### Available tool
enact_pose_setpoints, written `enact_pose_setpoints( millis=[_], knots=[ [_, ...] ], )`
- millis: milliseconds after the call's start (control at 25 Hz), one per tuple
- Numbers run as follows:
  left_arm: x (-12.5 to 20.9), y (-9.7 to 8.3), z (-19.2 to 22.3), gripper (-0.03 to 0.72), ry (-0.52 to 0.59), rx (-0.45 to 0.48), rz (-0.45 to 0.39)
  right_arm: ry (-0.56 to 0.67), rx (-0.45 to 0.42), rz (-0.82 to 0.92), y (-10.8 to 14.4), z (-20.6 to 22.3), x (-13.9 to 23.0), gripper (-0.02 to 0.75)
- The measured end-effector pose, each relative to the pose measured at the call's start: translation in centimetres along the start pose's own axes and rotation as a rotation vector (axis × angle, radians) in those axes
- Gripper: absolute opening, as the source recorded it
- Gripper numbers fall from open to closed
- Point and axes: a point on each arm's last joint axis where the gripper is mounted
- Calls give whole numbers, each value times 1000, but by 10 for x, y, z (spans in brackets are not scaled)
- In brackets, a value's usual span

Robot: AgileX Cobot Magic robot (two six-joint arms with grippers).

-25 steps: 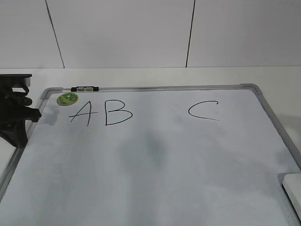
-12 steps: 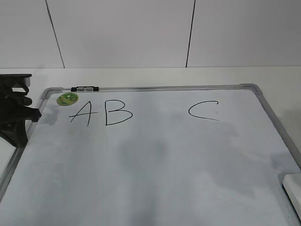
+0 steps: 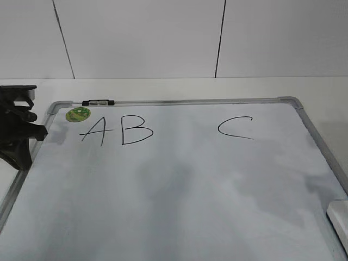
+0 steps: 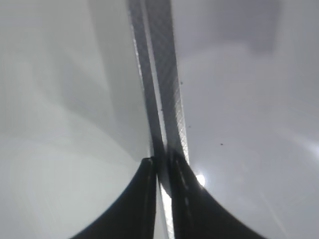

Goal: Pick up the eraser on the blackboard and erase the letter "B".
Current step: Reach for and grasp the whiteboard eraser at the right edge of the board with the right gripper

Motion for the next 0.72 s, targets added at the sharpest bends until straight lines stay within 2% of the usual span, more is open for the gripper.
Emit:
enact_pose_setpoints(
  millis=[720],
  knots=[
    [0,0,0,38,0,1,0,86,8,-20,-2,43,-29,656]
  ],
)
Point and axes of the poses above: a point on each arm's last joint axis where the gripper is mounted, z pointing out along that axis toward the gripper, y along the wrist's bending axis when the last joint is at zero, x = y × z, and after that the axes turned 2 degrees about -z, right-handed
